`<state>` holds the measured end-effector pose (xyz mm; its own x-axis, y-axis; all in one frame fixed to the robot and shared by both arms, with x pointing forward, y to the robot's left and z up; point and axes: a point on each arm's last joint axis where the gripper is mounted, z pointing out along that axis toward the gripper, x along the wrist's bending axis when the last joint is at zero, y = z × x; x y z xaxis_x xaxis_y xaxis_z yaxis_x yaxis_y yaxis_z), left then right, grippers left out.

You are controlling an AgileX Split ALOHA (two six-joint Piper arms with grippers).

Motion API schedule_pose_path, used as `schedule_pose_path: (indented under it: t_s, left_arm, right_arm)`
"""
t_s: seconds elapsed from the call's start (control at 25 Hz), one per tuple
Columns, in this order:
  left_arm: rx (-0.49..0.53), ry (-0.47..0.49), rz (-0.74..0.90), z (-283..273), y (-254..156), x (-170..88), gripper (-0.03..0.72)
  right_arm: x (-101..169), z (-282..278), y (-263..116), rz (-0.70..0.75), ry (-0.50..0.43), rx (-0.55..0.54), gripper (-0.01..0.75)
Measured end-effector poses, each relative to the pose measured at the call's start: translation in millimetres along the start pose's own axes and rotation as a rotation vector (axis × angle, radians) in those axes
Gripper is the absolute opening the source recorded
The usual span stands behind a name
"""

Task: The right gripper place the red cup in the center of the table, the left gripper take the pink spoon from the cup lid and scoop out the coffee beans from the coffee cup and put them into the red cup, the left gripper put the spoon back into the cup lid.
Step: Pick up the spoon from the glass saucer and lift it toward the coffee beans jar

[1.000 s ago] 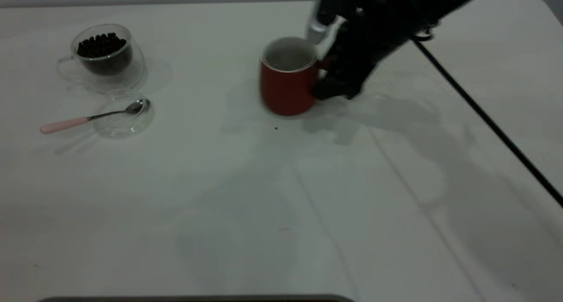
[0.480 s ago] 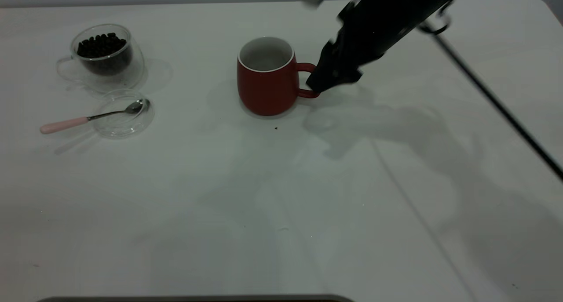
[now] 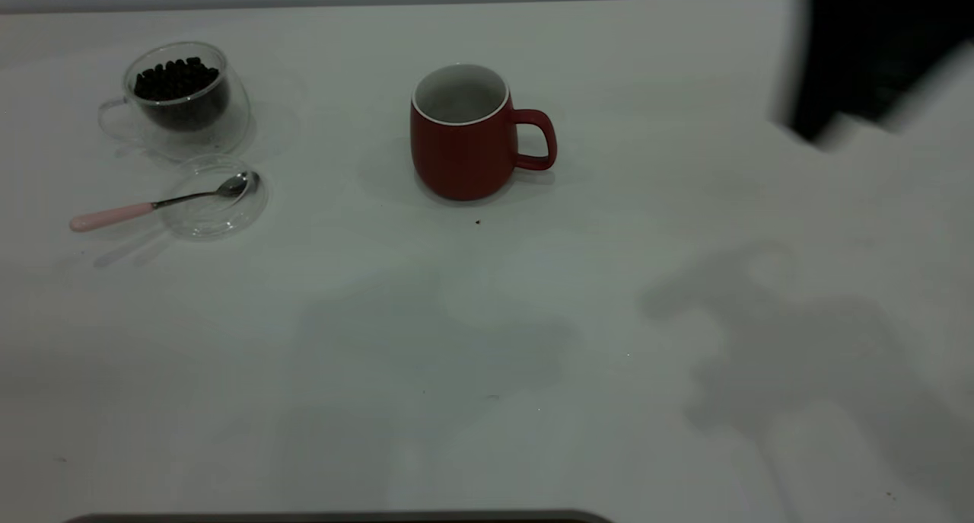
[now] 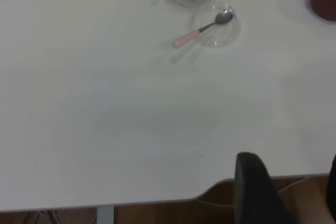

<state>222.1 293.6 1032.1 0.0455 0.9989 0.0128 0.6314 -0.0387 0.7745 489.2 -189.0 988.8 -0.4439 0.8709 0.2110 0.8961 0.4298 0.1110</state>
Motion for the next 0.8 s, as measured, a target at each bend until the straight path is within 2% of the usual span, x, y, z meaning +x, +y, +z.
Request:
schedule_pose_path:
  t_s: [0.16, 0.32, 0.52, 0.8]
  left_arm:
    - [0.000, 0.000, 0.000, 0, 0, 0, 0.392]
    - [0.000, 0.000, 0.000, 0, 0, 0, 0.392]
    - [0.000, 0.000, 0.000, 0, 0, 0, 0.392]
    - [0.000, 0.000, 0.000, 0, 0, 0, 0.392]
  right_arm:
    - [-7, -12, -68, 0.099, -0.173, 0.056, 0.559]
    - [-14, -19, -122, 0.177, -0.239, 0.023, 0.559]
    - [-15, -28, -165, 0.253, -0.265, -0.104, 0.557]
    - [2, -59, -201, 0.228, -0.309, -0.432, 0.558]
